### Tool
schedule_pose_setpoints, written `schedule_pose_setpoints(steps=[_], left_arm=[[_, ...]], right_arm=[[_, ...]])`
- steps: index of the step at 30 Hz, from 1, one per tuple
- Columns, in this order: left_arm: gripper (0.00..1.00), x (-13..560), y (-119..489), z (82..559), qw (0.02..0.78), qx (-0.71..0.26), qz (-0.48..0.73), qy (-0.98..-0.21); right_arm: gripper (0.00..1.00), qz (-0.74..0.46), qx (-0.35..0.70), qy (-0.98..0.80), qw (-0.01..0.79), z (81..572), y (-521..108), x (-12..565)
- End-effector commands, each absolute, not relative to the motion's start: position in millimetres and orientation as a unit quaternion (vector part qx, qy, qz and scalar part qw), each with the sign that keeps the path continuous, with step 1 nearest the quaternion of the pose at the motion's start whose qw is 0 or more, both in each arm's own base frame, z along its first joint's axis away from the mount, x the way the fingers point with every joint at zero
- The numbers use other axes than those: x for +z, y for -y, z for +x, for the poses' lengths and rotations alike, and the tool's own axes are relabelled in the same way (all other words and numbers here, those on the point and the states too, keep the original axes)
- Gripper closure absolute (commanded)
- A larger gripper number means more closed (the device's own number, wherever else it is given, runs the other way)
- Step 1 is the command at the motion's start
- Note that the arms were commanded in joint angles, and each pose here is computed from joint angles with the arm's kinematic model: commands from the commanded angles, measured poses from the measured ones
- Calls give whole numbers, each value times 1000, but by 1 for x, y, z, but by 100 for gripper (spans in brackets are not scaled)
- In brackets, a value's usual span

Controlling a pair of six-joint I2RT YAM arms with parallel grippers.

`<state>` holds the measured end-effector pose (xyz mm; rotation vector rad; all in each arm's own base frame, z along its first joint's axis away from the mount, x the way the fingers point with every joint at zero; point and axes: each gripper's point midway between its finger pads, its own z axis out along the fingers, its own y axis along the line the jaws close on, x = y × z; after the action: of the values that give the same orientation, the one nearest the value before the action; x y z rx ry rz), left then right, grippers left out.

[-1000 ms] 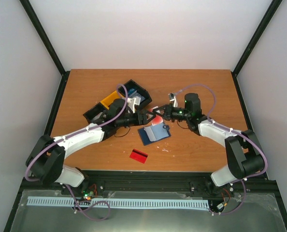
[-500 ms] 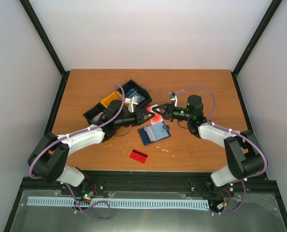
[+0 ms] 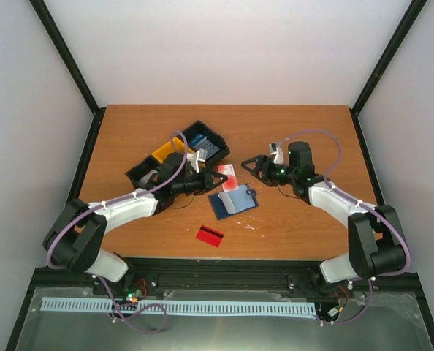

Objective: Put the credit cards into the card holder
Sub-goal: Insert the credit card into the card holder.

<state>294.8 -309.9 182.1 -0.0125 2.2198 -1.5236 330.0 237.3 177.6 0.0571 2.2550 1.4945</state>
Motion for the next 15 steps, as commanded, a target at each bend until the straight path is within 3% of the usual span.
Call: schedule_pose_setpoints(steps=[1,6,15], left_arm=[[99,162,310,307,212,-508,-10,-835],[100,124,328,309,151,-476,-33,-866],[99,77,318,295,102,-419,-96,-897]], right_arm=[[29,64,394,-891,214,336,-189,120],[41,66,321,-929,171,327,-174,76],[43,35,305,-945,116,304,-186,40]])
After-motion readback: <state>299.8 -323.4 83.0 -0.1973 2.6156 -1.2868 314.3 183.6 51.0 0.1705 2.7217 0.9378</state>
